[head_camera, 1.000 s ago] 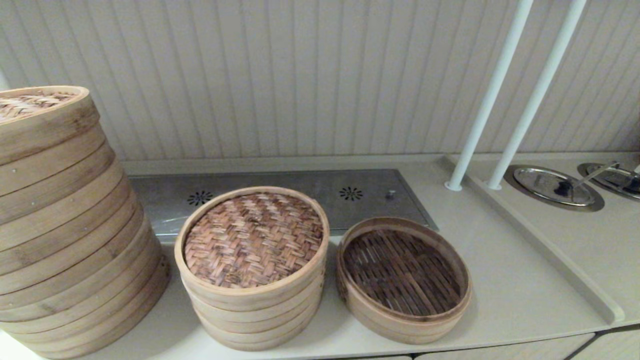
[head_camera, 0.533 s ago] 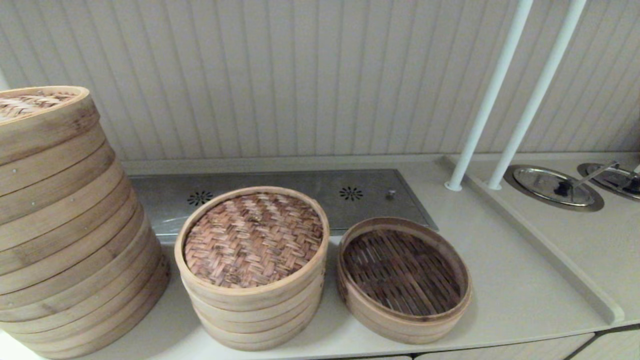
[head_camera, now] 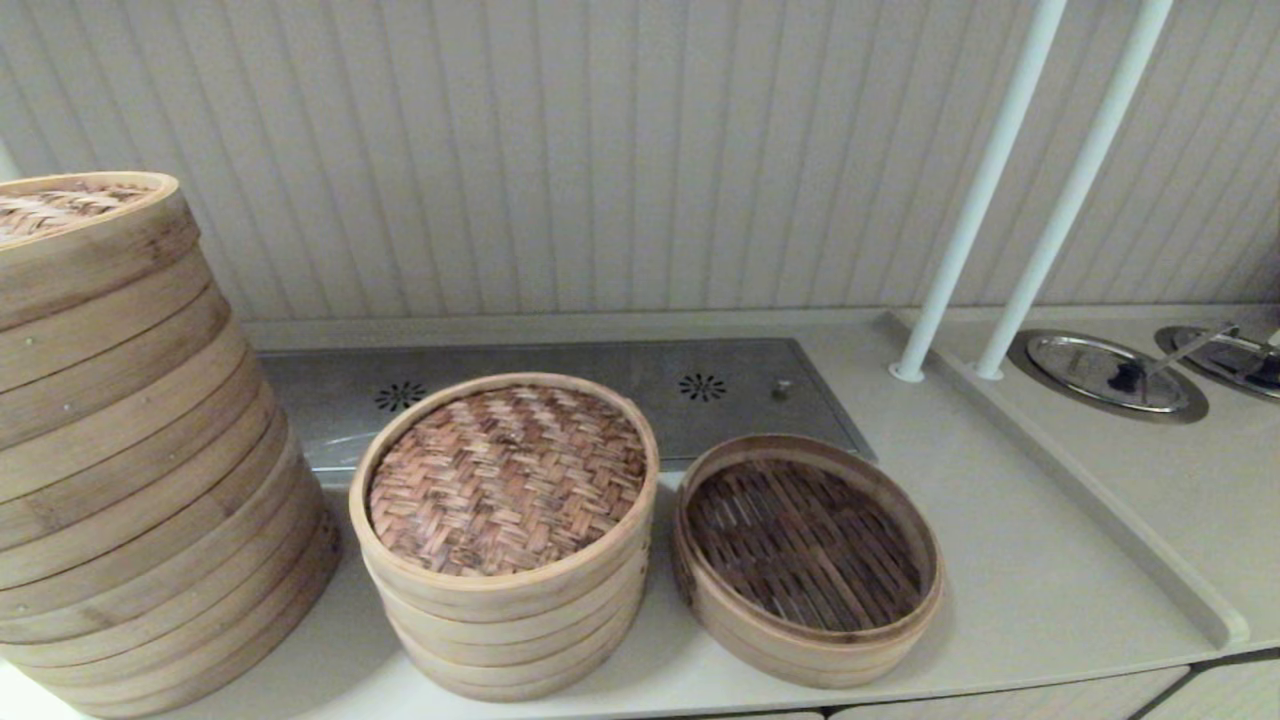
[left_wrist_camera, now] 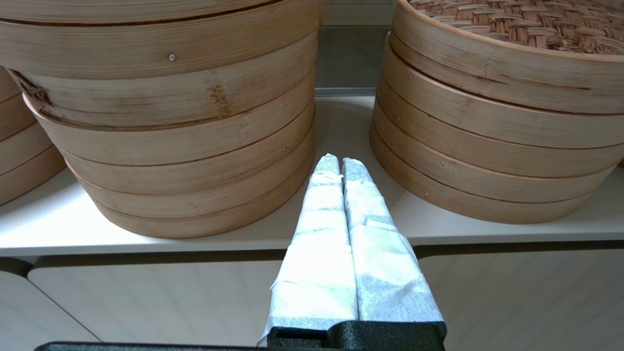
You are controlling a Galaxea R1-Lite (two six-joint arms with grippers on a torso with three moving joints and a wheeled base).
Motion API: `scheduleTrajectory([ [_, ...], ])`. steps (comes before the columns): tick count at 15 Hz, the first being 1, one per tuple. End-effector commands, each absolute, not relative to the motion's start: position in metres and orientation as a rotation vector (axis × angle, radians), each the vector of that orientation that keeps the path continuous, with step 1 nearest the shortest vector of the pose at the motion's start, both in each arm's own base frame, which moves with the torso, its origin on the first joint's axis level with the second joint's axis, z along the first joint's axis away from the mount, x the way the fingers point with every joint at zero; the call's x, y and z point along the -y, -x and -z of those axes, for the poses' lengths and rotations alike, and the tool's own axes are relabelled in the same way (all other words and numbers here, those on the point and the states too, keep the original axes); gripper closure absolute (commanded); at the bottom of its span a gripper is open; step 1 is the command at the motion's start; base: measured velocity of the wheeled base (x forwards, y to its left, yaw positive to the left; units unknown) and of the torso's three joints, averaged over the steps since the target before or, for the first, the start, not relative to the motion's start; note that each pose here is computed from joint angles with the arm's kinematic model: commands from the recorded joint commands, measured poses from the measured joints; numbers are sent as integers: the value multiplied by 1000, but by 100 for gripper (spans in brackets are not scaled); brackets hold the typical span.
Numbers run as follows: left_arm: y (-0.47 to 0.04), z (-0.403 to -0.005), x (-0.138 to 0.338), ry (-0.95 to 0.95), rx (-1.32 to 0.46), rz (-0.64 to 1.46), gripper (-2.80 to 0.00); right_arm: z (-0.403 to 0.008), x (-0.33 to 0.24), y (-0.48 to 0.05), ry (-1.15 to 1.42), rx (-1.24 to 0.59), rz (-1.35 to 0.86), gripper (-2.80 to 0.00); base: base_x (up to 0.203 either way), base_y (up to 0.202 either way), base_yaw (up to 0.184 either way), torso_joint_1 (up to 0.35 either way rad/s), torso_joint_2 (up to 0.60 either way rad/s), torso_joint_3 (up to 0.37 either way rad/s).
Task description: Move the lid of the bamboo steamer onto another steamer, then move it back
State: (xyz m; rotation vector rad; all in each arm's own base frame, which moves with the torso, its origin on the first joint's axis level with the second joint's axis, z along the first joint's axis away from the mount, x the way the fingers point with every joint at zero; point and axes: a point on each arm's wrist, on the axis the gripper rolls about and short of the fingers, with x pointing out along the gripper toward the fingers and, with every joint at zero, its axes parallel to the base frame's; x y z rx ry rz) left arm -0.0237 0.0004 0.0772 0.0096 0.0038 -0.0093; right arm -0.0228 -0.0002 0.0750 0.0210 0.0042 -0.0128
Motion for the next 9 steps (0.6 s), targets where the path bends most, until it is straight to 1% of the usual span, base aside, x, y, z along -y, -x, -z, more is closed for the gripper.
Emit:
scheduleTrajectory([
  [1, 24, -77, 0, -9, -6, 9, 0, -74, 0, 22, -21, -11, 14, 0, 0, 0, 0, 0, 0, 0],
  [9, 24, -77, 0, -9, -5, 9, 0, -75, 0, 22, -23, -12, 14, 0, 0, 0, 0, 0, 0, 0],
])
